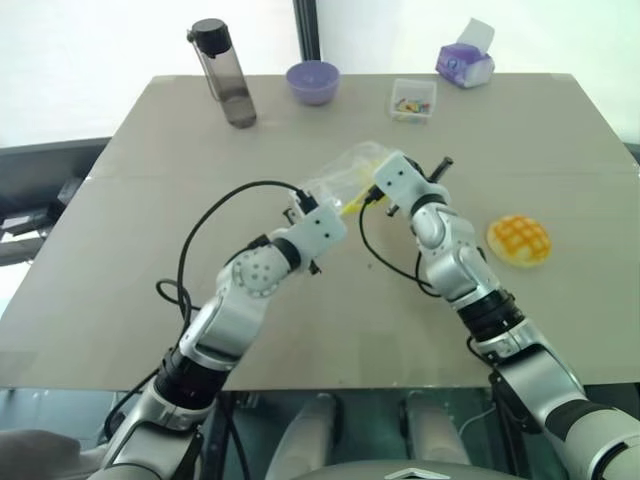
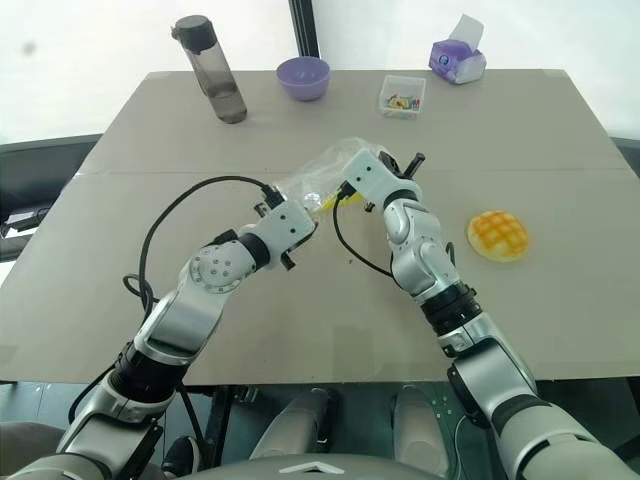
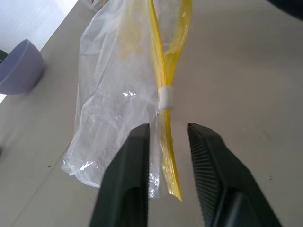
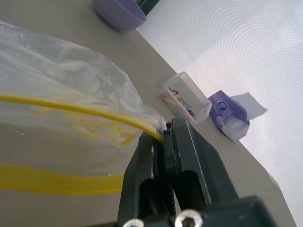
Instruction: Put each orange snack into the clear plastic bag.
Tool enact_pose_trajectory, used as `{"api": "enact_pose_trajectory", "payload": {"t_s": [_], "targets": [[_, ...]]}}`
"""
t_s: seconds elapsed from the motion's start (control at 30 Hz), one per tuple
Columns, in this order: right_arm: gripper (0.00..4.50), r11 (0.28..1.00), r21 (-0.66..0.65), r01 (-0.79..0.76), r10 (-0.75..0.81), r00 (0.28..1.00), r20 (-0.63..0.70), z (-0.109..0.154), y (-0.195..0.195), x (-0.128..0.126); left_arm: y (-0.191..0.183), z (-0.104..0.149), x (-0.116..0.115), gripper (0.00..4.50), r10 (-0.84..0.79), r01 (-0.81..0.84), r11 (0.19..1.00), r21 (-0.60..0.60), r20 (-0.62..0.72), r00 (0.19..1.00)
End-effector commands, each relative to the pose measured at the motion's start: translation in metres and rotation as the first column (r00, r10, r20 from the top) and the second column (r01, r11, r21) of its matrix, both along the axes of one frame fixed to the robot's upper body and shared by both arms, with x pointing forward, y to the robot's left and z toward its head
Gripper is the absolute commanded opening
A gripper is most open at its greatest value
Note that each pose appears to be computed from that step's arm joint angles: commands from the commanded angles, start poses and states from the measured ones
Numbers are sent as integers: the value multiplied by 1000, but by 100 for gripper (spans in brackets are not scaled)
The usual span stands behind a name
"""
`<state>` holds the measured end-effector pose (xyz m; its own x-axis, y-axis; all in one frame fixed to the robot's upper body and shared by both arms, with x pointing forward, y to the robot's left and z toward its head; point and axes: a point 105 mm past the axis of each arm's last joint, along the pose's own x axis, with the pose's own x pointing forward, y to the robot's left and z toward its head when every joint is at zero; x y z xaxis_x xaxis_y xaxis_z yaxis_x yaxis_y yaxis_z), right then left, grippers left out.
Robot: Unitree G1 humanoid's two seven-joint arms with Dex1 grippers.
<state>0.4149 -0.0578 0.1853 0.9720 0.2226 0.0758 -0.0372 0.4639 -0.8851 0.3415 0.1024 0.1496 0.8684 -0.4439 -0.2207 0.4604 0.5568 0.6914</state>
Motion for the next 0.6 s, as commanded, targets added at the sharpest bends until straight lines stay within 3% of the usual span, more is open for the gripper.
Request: {"api": "enact_pose_trajectory", "payload": {"t_s": [0.03,0.13,0.23,0.3,0.33,0.57,0.6], "targets": [[24,999,8,-32,32,998,58,17,7,-4,0,7,-1,215,2,-2,1000,4,41,999],[24,999,7,-34,34,998,59,17,8,-3,0,8,-1,215,0,0,1000,-2,47,999],[24,999,6,-34,34,998,59,17,8,-4,-1,9,-1,129,0,1,1000,-11,52,999],[24,999,8,-35,35,998,57,16,8,-4,0,8,-1,24,0,1,1000,-10,51,999],[24,999,9,-36,35,998,55,16,8,-4,0,8,-1,5,0,0,1000,-9,51,999],[24,999,25,21,-21,1000,19,10,0,0,3,7,2,5,15,-15,1000,-4,46,999],[48,999,36,27,-28,999,20,11,-2,1,3,8,2,2,17,-17,1000,-6,47,999]]}}
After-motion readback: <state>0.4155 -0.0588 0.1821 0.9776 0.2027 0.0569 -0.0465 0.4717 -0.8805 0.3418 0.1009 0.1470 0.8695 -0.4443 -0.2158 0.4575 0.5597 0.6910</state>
